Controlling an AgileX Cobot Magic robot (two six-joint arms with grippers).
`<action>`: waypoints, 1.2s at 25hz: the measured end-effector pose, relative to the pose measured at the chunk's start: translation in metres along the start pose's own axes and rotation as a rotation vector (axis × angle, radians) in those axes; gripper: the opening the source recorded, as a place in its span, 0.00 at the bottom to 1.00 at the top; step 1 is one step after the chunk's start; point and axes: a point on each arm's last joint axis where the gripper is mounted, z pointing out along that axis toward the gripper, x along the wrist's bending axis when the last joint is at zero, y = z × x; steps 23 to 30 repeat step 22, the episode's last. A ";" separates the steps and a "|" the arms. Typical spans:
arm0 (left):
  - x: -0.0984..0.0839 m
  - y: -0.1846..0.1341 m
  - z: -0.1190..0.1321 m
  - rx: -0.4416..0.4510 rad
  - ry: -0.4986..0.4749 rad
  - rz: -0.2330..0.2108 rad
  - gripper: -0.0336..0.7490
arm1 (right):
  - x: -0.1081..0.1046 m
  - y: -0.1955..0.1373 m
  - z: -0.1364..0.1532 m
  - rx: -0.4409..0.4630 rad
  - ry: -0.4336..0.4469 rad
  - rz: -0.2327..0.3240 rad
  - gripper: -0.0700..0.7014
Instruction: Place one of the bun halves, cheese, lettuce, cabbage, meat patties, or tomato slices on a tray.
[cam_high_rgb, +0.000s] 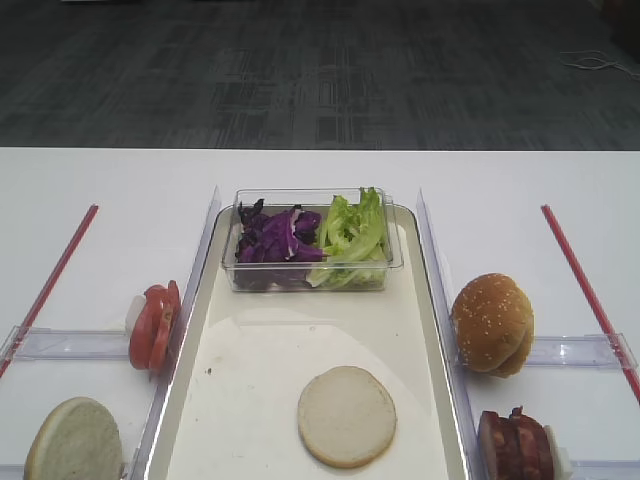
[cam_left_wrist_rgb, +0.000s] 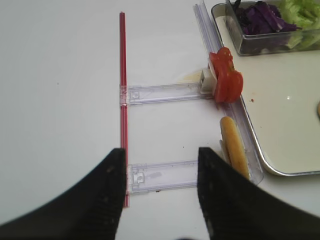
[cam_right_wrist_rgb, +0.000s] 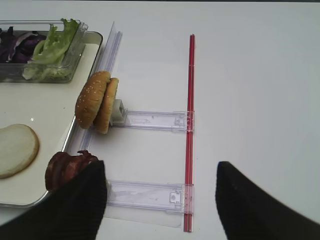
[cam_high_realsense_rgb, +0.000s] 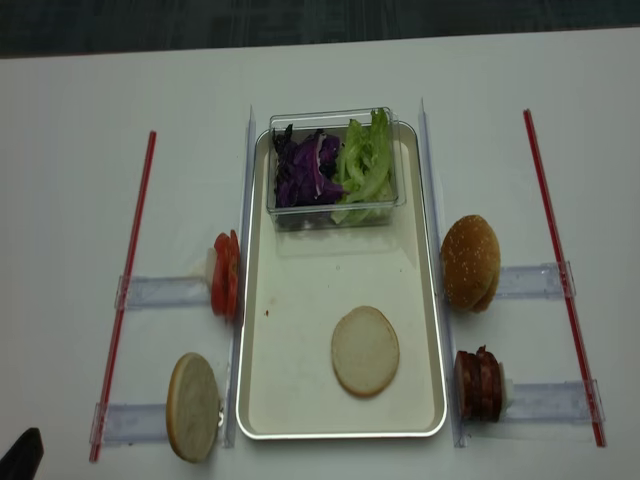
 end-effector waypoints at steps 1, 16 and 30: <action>0.000 0.000 0.000 0.000 0.000 0.000 0.49 | 0.000 0.000 0.000 0.000 0.000 0.000 0.71; 0.000 0.000 0.000 0.000 0.000 0.000 0.49 | 0.000 0.000 0.000 0.000 0.000 0.000 0.71; 0.000 0.000 0.000 0.000 0.000 0.000 0.49 | 0.000 0.000 0.000 0.000 0.000 0.000 0.71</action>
